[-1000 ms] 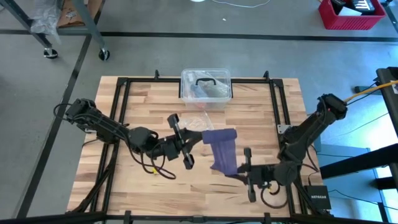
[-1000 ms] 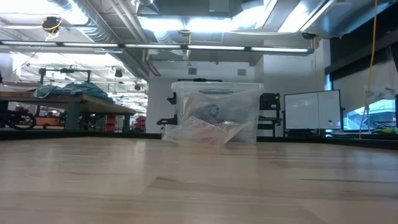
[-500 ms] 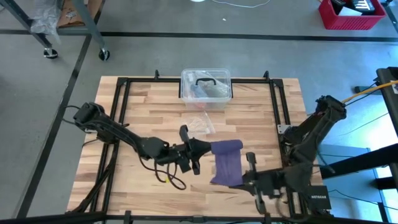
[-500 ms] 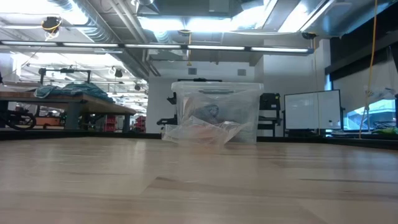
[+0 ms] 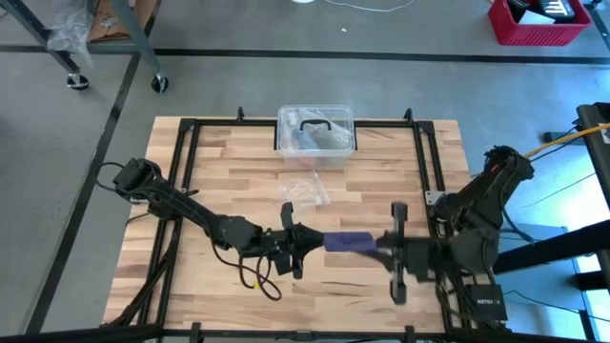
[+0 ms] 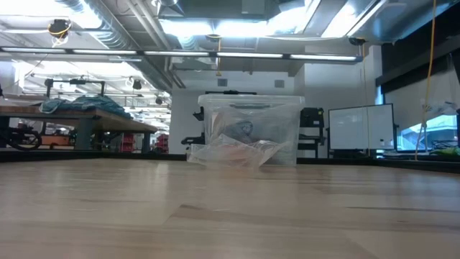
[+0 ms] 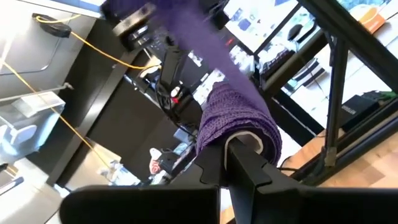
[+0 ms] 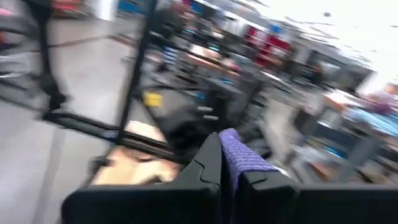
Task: Roll bandage
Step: Roll the blue bandage
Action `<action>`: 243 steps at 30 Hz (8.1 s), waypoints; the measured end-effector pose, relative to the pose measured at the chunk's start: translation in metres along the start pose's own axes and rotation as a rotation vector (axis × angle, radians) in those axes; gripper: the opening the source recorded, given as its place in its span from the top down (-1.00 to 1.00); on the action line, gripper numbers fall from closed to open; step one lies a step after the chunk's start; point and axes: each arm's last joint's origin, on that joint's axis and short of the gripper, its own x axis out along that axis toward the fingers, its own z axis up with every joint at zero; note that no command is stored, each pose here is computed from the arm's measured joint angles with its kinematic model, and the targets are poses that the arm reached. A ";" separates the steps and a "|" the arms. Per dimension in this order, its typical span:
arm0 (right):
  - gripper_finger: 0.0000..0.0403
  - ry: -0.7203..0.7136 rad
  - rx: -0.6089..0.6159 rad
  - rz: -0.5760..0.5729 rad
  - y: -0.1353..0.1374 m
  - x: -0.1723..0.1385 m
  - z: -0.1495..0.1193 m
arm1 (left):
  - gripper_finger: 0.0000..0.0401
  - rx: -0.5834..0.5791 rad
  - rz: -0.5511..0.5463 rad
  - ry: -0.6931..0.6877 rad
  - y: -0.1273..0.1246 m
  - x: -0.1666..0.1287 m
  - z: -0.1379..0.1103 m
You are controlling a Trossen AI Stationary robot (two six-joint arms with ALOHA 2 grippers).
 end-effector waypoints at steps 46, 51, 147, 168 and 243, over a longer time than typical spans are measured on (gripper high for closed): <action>-0.10 0.609 0.323 -0.148 -0.071 0.041 -0.081 | 0.98 -0.366 -0.024 0.158 -0.006 0.005 -0.020; -0.10 0.599 0.355 -0.078 -0.084 0.028 -0.054 | 0.99 -0.371 -0.019 0.154 -0.005 0.005 -0.019; 0.98 -0.079 0.299 -0.032 -0.027 -0.004 -0.165 | 0.96 -0.194 -0.019 -0.155 0.041 -0.009 0.041; 0.89 -0.148 0.519 0.215 -0.023 -0.005 -0.159 | 0.98 -0.045 0.039 0.095 0.035 -0.008 0.028; -0.03 0.090 0.231 -0.063 -0.017 -0.037 -0.169 | 0.98 -0.106 -0.033 -0.021 0.029 -0.014 0.038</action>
